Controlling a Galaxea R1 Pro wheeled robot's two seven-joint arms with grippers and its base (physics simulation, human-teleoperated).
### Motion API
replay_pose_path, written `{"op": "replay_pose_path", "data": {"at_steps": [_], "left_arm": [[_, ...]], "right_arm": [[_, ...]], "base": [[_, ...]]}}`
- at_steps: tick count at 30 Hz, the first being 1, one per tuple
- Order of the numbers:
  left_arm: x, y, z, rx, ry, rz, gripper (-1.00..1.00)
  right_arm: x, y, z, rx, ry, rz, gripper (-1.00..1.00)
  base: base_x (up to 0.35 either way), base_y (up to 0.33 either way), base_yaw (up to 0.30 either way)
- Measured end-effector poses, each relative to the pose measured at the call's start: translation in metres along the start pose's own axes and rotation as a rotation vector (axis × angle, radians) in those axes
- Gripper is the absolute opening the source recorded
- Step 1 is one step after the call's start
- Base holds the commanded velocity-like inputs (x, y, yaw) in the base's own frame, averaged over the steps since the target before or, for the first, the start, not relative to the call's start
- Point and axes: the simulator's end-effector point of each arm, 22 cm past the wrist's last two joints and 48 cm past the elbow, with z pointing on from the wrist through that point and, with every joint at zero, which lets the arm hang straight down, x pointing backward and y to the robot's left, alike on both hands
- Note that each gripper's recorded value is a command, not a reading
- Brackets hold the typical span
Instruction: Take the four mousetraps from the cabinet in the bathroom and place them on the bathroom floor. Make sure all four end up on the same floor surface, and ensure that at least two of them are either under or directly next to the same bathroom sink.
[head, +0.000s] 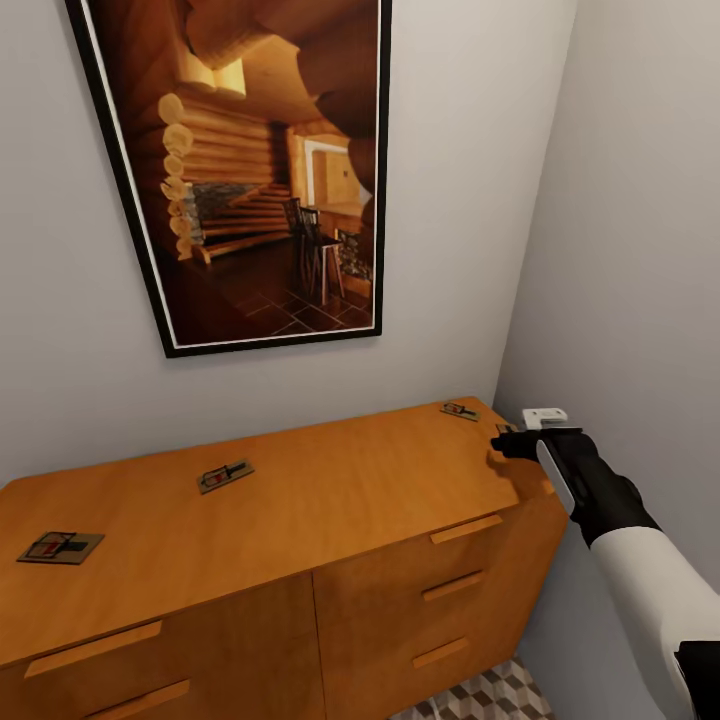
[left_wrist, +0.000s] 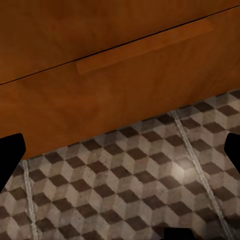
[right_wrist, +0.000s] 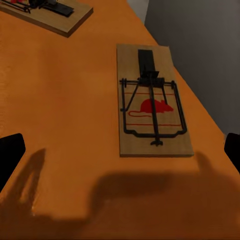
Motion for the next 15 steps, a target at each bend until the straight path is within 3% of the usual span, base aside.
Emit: {"op": "replay_pose_path", "data": {"at_steps": [15], "left_arm": [[0.000,0.000,0.000,0.000,0.000,0.000,1.00]], "right_arm": [[0.000,0.012,-0.001,-0.059,-0.001,0.001,1.00]], "base": [[0.000,0.000,0.000]]}}
